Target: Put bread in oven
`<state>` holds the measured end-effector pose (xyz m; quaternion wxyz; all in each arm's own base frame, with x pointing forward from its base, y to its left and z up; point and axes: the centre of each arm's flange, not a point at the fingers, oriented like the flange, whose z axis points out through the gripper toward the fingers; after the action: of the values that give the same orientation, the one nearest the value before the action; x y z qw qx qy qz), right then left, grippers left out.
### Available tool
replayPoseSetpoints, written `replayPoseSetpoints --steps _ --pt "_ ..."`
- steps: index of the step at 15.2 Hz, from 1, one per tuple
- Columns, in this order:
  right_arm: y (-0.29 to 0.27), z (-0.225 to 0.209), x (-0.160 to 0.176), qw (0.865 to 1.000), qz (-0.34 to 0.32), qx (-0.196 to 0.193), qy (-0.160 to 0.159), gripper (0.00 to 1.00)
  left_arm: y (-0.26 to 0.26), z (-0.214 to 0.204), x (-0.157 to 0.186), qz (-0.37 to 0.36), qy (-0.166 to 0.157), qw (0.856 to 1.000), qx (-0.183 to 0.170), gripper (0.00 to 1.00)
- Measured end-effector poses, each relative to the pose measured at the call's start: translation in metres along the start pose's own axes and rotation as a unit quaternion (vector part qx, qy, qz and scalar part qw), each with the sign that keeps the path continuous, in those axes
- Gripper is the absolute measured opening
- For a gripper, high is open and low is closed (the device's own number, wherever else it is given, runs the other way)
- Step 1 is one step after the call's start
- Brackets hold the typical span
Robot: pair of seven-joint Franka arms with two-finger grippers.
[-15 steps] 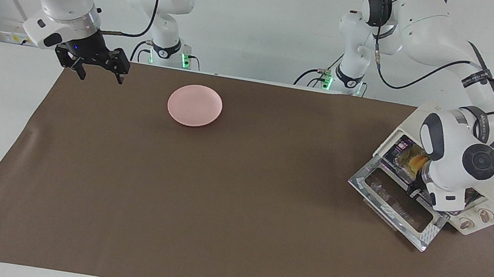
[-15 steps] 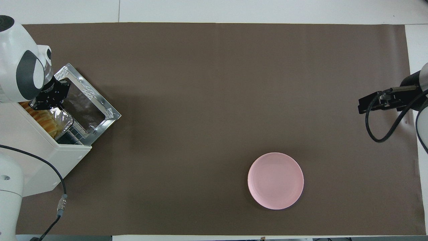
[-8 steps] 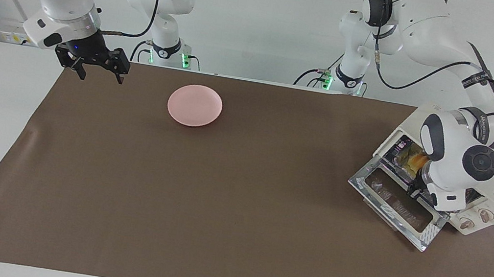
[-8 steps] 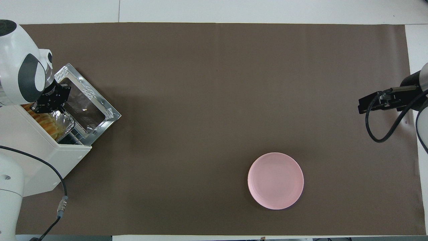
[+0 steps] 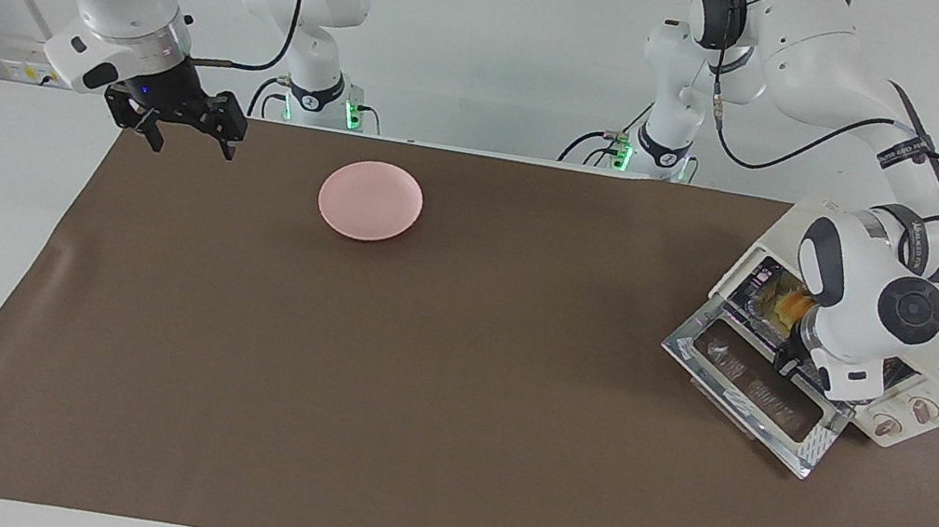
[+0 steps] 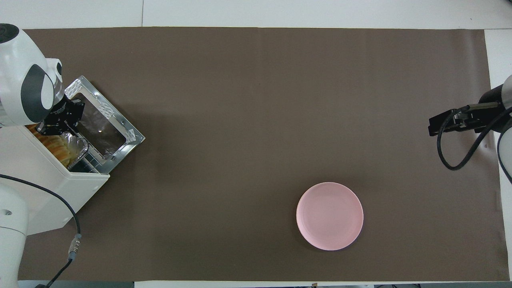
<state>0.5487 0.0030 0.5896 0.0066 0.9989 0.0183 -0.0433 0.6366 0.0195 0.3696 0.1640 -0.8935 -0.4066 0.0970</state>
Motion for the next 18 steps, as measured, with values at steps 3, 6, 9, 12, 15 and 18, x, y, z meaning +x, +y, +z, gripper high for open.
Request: replayPoseSetpoints --steps 3,6,9,12,15,18 --pt "0.0 0.0 0.0 1.0 0.0 0.0 0.0 1.0 0.0 -0.001 0.0 0.0 0.001 1.0 -0.002 0.51" --pt "0.0 0.0 0.0 1.0 0.0 0.0 0.0 1.0 0.001 -0.005 -0.001 0.009 0.005 1.0 -0.006 0.82" --pt "0.0 0.0 0.0 1.0 0.0 0.0 0.0 1.0 0.006 -0.018 -0.003 0.032 0.02 0.999 -0.015 1.0" --pt "0.0 0.0 0.0 1.0 0.0 0.0 0.0 1.0 0.008 -0.029 -0.005 0.082 0.032 0.996 -0.018 1.0" --pt "0.0 0.0 0.0 1.0 0.0 0.0 0.0 1.0 0.006 -0.055 -0.007 0.126 0.048 0.991 -0.028 1.0" --pt "0.0 0.0 0.0 1.0 0.0 0.0 0.0 1.0 -0.01 -0.102 -0.015 0.183 0.058 0.98 -0.046 1.0"
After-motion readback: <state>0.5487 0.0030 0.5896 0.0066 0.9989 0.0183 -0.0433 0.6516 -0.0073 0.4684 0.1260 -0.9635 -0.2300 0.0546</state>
